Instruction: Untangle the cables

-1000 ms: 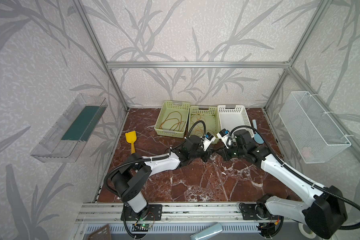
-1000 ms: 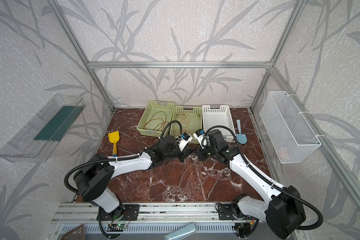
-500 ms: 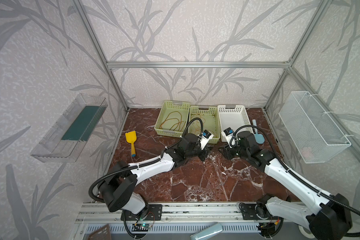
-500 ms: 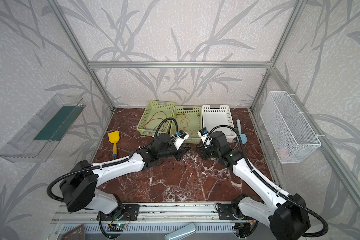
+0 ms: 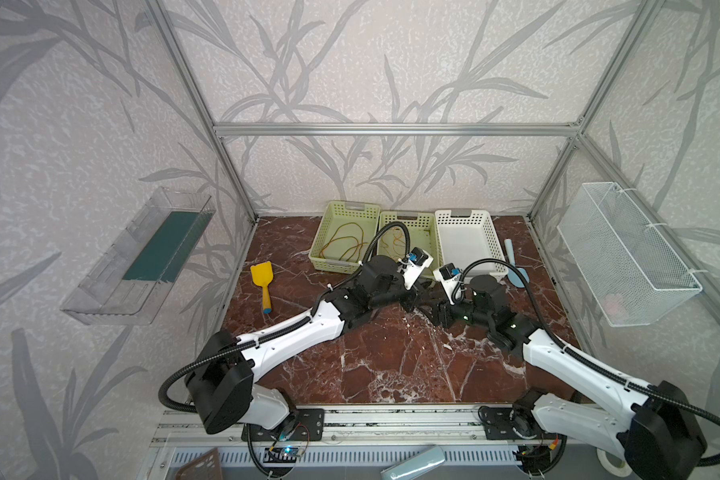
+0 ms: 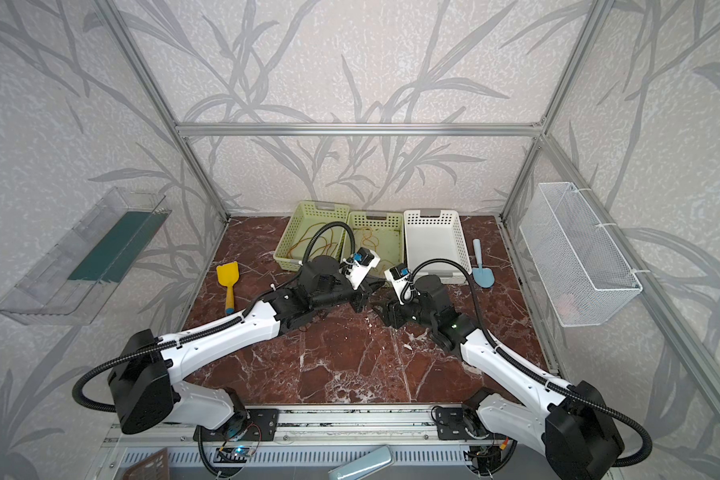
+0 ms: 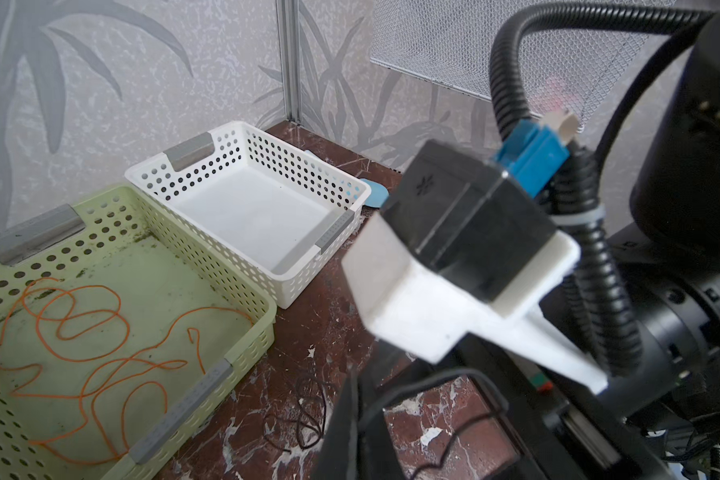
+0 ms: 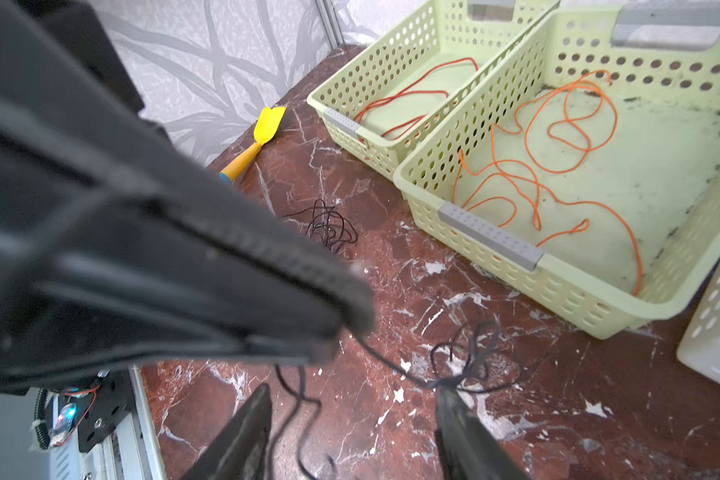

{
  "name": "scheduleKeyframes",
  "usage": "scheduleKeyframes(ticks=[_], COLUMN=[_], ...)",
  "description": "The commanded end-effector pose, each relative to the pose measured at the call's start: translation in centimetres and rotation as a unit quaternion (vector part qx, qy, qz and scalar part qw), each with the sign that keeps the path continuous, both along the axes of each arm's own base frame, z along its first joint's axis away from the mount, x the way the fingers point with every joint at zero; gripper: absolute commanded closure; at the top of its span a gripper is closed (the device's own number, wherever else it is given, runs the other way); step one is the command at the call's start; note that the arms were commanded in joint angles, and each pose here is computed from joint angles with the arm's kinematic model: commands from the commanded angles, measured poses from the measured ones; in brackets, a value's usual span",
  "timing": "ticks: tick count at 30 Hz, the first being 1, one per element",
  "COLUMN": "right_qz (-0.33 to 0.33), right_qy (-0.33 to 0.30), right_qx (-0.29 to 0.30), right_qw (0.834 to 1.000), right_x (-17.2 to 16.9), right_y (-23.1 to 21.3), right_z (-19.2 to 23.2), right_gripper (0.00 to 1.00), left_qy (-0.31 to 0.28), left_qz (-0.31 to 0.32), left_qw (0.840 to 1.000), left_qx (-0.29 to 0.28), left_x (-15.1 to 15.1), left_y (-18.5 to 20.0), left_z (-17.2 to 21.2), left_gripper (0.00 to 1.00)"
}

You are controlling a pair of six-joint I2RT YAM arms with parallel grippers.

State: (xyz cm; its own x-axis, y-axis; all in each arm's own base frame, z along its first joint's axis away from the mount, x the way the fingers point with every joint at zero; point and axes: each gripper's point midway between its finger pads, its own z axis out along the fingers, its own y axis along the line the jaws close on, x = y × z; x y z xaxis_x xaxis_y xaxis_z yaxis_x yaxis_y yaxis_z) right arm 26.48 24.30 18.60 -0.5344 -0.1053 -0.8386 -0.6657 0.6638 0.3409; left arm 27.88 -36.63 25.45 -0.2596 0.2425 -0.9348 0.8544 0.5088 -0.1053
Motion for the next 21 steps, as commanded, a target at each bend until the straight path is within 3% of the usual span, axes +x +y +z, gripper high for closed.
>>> scheduleKeyframes(ticks=[1,10,15,18,21], right_qz=[-0.027,-0.041,-0.046,-0.040,-0.044], right_qy=[-0.015,-0.031,-0.026,-0.030,-0.031], right_qx=[-0.007,-0.017,-0.028,-0.029,-0.032], right_qw=[1.000,0.999,0.998,0.998,0.998], right_x=[1.1,1.1,0.6,0.1,-0.4], right_y=[-0.3,-1.2,-1.8,-2.0,-2.5], right_z=[0.2,-0.2,-0.7,-0.7,-0.8], right_gripper=[0.37,0.38,0.71,0.84,0.90], left_qy=[-0.045,-0.108,-0.144,-0.168,-0.190], left_qz=[-0.003,-0.018,-0.015,-0.006,0.001], left_qw=[0.999,0.993,0.989,0.986,0.982], left_qx=[-0.014,-0.035,-0.016,-0.002,0.016], left_x=[-0.2,0.1,1.1,2.1,3.2], left_y=[0.2,-0.6,-1.1,-1.4,-1.8], left_z=[4.1,9.6,11.1,11.8,12.4], left_gripper=[1.00,1.00,1.00,1.00,1.00])
